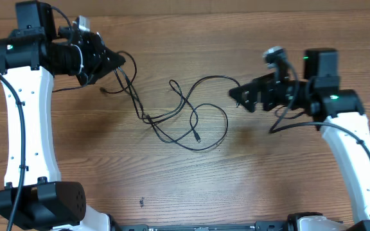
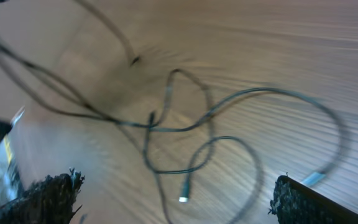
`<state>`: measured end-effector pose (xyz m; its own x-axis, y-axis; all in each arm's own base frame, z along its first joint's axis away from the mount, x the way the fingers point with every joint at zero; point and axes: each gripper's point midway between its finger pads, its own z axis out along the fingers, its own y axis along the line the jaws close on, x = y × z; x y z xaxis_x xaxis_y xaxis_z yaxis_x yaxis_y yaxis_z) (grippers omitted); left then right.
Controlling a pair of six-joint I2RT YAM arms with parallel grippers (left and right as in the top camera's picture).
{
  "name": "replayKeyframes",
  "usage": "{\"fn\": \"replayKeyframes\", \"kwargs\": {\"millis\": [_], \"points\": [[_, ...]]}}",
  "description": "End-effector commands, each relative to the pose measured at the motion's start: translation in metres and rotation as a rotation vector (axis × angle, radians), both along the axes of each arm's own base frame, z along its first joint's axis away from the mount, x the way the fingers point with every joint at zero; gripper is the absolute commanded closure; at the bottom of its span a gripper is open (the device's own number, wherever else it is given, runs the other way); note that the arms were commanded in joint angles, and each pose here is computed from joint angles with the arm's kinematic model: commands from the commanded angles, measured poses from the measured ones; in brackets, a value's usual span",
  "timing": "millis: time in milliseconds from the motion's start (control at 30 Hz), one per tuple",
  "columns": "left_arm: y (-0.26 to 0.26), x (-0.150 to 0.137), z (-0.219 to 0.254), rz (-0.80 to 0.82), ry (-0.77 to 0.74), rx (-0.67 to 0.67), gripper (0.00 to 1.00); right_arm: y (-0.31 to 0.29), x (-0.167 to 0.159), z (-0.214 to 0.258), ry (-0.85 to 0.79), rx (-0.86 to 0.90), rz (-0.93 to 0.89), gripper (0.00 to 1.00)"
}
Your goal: Untangle cables
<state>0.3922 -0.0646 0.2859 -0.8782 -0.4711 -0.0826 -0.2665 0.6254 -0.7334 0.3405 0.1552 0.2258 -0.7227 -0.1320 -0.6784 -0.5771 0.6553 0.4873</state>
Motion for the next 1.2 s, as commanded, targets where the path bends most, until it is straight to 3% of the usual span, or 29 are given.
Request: {"fn": "replayKeyframes", "kwargs": {"millis": [0, 433, 467, 567, 700, 800, 867, 900, 933, 1000, 1167], "points": [[0.012, -0.006, -0.002, 0.024, -0.017, 0.183, 0.96, 0.032, -0.018, 0.007, -0.029, -0.004, 0.094, 0.00], [-0.044, -0.021, -0.012, -0.120, -0.012, 0.282, 0.96, 0.124, -0.051, 0.003, 0.001, -0.075, 0.058, 0.00], [-0.042, -0.020, -0.015, -0.114, -0.016, 0.322, 0.91, 0.127, -0.050, 0.002, -0.010, -0.090, 0.027, 0.00], [-0.026, -0.018, -0.022, -0.066, 0.000, 0.421, 0.96, 0.131, -0.049, 0.002, -0.006, -0.094, -0.018, 0.00], [-0.038, -0.022, -0.018, -0.092, 0.006, 0.342, 0.95, 0.147, -0.048, 0.005, -0.038, -0.068, 0.009, 0.00], [-0.027, -0.017, -0.020, -0.059, -0.002, 0.407, 0.75, 0.151, -0.046, -0.003, -0.028, -0.075, 0.015, 0.00], [0.015, -0.011, -0.027, 0.048, 0.007, 0.631, 0.12, 0.153, -0.044, -0.014, -0.003, -0.092, 0.015, 0.00], [0.036, -0.010, -0.029, 0.099, 0.017, 0.742, 0.00, 0.153, -0.043, -0.019, 0.011, -0.097, 0.013, 0.00], [0.058, -0.011, -0.029, 0.156, 0.034, 0.857, 0.00, 0.154, -0.043, -0.024, 0.031, -0.103, 0.006, 0.00], [0.084, -0.019, -0.027, 0.225, 0.078, 0.964, 0.00, 0.154, -0.042, -0.030, 0.043, -0.110, 0.005, 0.00], [0.103, -0.026, -0.029, 0.275, 0.127, 0.974, 0.00, 0.155, -0.040, -0.029, 0.031, -0.109, 0.004, 0.00]]}}
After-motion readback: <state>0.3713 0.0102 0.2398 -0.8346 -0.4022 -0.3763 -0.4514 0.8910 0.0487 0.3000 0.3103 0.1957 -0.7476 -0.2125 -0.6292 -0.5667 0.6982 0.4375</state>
